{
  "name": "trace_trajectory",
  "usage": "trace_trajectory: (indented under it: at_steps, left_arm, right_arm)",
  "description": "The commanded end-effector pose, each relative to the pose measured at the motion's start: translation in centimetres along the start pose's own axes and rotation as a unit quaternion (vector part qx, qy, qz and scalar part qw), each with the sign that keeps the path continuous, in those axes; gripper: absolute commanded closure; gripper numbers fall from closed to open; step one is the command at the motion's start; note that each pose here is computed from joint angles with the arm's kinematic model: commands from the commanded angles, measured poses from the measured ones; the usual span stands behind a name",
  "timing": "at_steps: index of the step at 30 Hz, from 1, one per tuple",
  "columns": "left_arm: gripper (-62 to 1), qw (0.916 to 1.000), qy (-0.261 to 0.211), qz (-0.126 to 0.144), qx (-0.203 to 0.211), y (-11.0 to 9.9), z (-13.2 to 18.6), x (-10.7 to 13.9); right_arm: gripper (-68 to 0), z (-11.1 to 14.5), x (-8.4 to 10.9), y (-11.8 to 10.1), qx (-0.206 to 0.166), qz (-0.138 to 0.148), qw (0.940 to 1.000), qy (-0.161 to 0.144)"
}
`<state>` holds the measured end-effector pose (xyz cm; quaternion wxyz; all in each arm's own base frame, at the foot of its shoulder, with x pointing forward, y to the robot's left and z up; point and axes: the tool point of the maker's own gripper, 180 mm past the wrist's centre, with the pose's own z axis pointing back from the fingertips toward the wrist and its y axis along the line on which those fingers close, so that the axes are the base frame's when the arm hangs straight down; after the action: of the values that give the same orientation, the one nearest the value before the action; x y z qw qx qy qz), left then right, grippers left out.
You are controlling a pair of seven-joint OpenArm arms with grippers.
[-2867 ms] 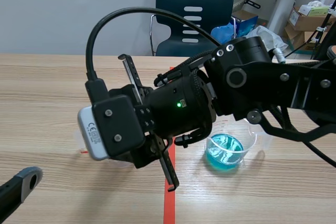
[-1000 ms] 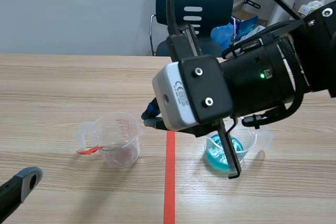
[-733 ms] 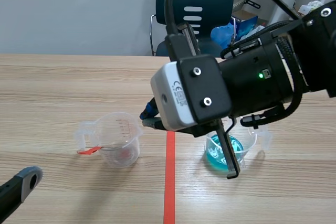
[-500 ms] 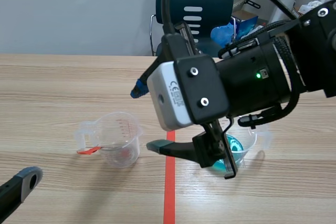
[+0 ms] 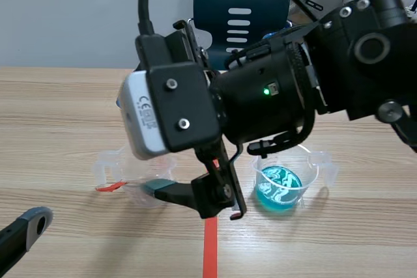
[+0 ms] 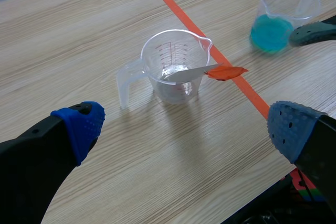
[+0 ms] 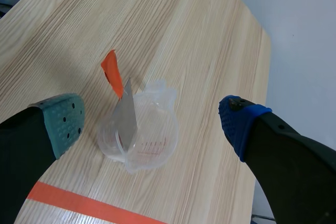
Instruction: Do the redox reaction experiment
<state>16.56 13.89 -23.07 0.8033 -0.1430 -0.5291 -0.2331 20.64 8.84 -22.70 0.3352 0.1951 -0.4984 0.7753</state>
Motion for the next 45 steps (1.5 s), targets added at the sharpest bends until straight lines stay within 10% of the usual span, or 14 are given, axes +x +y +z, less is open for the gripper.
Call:
trace_trajectory:
  at_steps: [1,29,45]
  left_arm:
    - [-62.3,0.9999,-0.016,0.002,0.002,0.1,0.0,0.8]
    - [-62.3,0.9999,-0.016,0.002,0.002,0.1,0.0,0.8]
    - [-62.3,0.9999,-0.016,0.002,0.002,0.1,0.0,0.8]
  right_arm:
    - [-51.9,-0.2,-0.1,-0.7,-0.005,0.003,1.0,0.001]
    - [-51.1,-4.8,-1.1,1.2,0.029,-0.034,0.999,-0.002]
    - [-17.2,-4.9,-1.0,1.2,0.03,-0.034,0.999,-0.003]
